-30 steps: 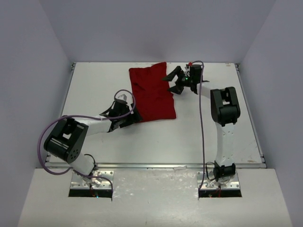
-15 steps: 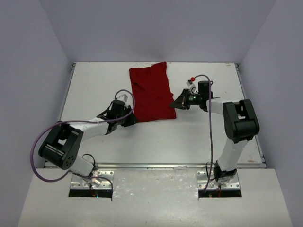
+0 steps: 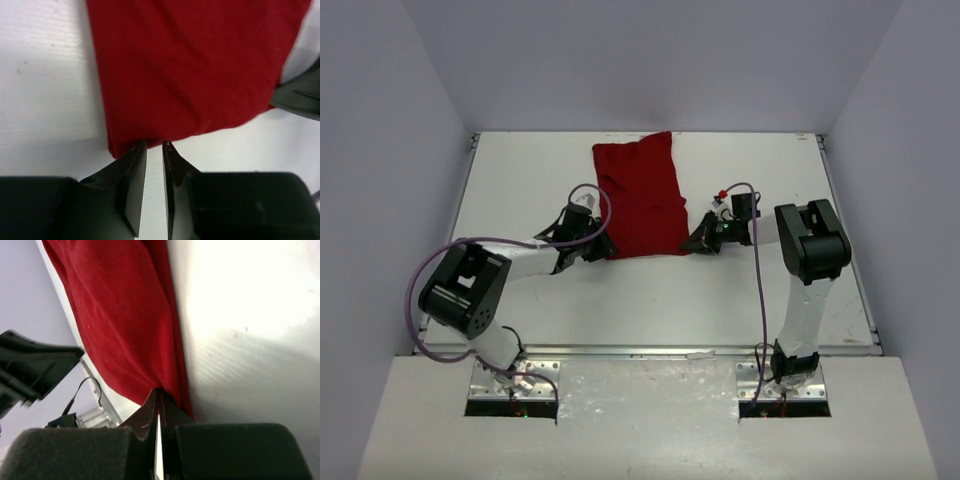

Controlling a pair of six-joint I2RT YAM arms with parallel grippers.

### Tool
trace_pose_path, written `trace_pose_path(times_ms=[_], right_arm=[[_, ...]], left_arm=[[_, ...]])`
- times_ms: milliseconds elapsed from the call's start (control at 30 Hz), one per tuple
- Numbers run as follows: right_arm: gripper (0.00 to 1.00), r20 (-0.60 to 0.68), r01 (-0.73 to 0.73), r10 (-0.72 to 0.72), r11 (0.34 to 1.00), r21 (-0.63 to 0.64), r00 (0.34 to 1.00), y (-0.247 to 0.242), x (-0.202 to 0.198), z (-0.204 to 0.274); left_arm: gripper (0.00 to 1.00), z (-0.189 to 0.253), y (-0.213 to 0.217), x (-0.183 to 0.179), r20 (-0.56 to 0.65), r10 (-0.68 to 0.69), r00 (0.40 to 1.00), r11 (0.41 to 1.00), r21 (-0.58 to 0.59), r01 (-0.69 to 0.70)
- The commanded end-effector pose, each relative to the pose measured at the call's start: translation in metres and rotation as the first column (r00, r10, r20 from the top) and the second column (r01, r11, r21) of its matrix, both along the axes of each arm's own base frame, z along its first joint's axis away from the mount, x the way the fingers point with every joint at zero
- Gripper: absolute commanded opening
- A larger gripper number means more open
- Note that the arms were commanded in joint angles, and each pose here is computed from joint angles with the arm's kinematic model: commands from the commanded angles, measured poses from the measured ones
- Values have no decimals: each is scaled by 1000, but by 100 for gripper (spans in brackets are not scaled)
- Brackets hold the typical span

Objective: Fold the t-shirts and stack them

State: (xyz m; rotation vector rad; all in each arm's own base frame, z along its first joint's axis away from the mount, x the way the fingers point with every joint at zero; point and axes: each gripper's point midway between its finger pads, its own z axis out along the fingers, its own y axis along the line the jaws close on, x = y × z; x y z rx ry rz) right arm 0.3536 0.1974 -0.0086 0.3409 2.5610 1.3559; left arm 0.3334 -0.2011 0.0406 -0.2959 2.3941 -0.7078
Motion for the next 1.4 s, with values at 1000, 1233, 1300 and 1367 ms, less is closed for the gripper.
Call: trace_pose_path(times_ms=[1000, 1233, 1300, 1367], right_arm=[[74, 84, -43, 52, 992, -116, 995, -11, -14, 24], [53, 12, -75, 78, 982, -176, 997, -2, -16, -6], [50, 7, -78, 81, 977, -200, 997, 0, -18, -10], [47, 9, -55, 59, 973, -225, 998, -4, -19, -10]], left_arm=[[50, -15, 45, -22, -55, 131, 990, 979, 163, -121], [50, -30, 49, -4, -61, 161, 985, 971, 188, -147], [50, -32, 49, -2, -62, 156, 986, 971, 191, -142], [50, -36, 48, -3, -74, 147, 986, 973, 188, -131]])
